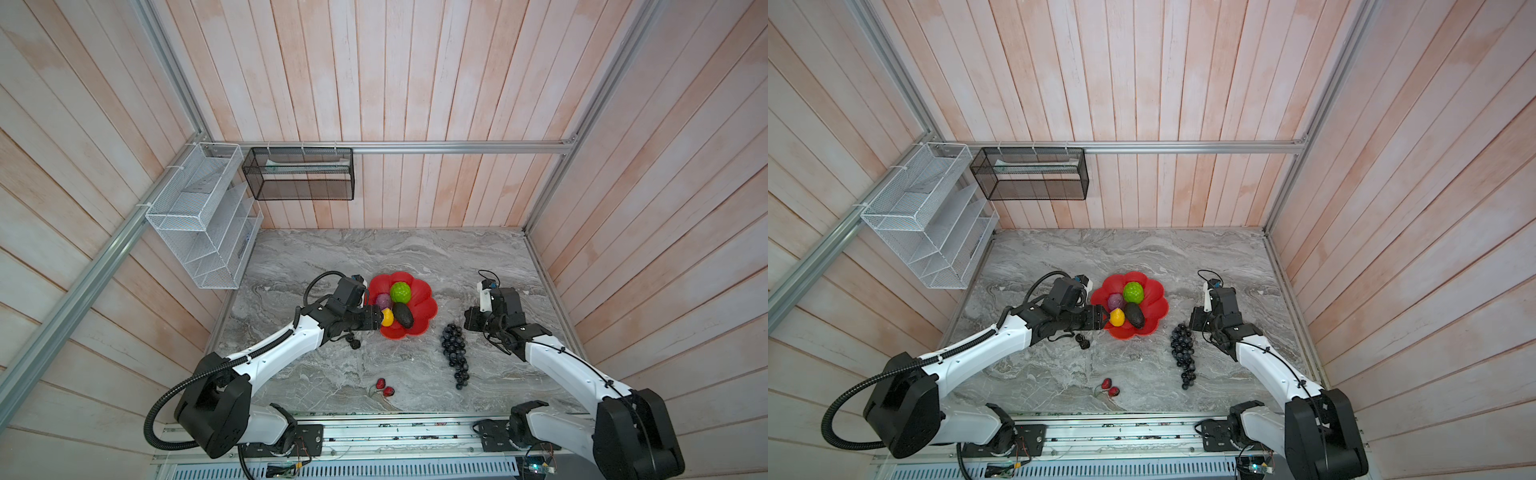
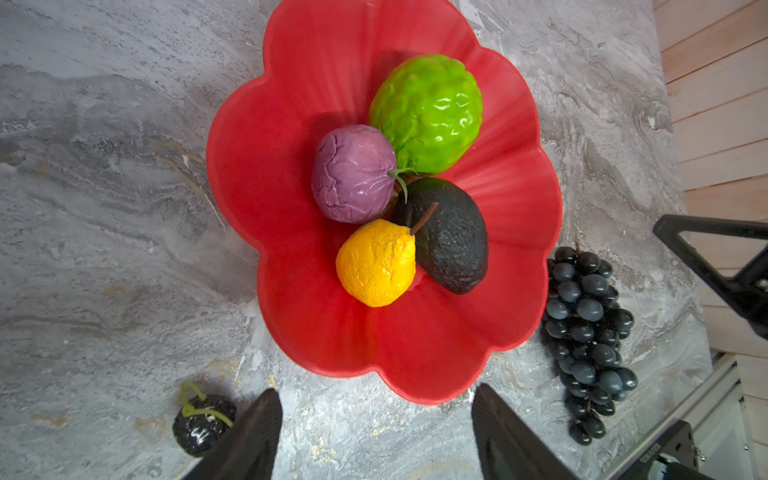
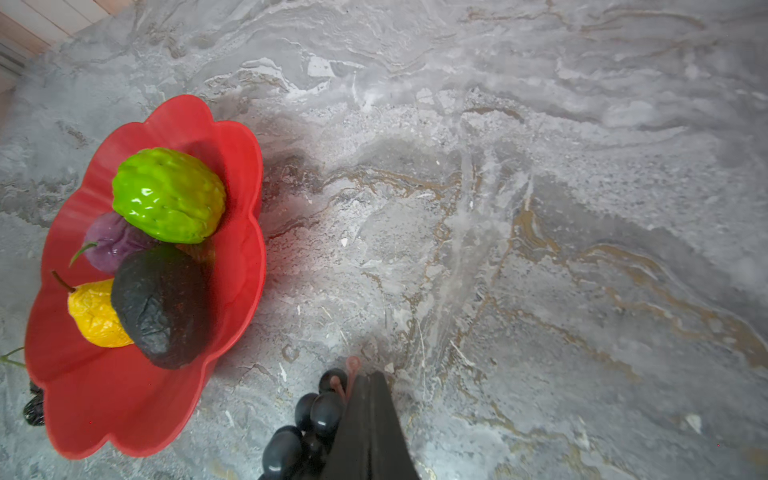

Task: Place and organize the fake fruits in the fruit bowl

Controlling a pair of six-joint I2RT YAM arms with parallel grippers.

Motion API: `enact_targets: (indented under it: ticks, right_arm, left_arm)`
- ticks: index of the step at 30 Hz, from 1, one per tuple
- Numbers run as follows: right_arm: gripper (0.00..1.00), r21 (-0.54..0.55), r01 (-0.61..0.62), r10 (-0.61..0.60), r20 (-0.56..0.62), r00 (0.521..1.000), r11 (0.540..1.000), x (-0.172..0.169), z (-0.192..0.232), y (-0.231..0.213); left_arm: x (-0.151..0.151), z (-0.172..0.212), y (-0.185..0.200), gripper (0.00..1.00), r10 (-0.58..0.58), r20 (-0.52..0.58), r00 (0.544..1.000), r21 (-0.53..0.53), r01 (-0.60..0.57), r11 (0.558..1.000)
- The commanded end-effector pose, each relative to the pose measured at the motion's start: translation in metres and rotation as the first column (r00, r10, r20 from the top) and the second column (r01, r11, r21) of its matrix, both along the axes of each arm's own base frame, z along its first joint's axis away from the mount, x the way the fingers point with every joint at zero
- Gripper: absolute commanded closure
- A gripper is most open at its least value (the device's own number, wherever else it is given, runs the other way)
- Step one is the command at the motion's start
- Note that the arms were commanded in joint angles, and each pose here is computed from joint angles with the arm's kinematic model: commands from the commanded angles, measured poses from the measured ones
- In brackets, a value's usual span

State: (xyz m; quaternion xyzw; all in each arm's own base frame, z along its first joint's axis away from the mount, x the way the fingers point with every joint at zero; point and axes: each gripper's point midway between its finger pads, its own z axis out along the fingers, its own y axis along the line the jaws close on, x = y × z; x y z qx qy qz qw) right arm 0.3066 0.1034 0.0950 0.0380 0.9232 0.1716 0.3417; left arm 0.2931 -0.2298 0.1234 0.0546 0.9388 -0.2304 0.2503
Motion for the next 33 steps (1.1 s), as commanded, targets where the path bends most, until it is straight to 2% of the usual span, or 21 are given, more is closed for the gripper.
enact_targets:
  ticks: [1,5,8,13,20,25,33]
  right_arm:
    - [0.92,-0.039,0.065,-0.069,-0.11,0.992,0.997,-0.014,-0.023,-0.013]
    - [0.75,-0.053,0.045,-0.054,-0.202,0.978,0.998,-0.026,-0.044,-0.012]
    - [0.72,-0.04,0.041,-0.049,-0.225,0.973,0.998,-0.031,-0.05,-0.008]
    - [0.57,-0.048,0.041,-0.051,-0.225,0.973,0.998,-0.036,-0.054,-0.009]
    - [0.62,-0.062,0.017,-0.031,-0.243,0.969,0.998,-0.032,-0.066,-0.006]
    - [0.7,-0.075,-0.002,-0.017,-0.244,0.97,0.997,-0.024,-0.069,-0.003]
    - [0.72,-0.079,-0.021,-0.001,-0.267,0.964,0.997,-0.021,-0.079,0.004]
  left_arm:
    - [0.006,0.011,-0.001,0.25,0.007,0.021,1.0,-0.015,-0.007,1.0]
    - [0.005,0.011,-0.001,0.25,0.006,0.025,1.0,-0.018,-0.005,1.0]
    - [0.004,0.011,-0.001,0.25,0.006,0.023,1.0,-0.018,-0.005,1.0]
    - [0.004,0.01,0.0,0.25,0.007,0.023,1.0,-0.019,-0.007,1.0]
    - [0.005,0.009,-0.002,0.25,0.006,0.02,1.0,-0.021,-0.006,1.0]
    - [0.004,0.01,0.0,0.25,0.011,0.021,1.0,-0.015,-0.011,1.0]
    - [0.004,0.009,0.001,0.25,0.013,0.02,1.0,-0.011,-0.013,1.0]
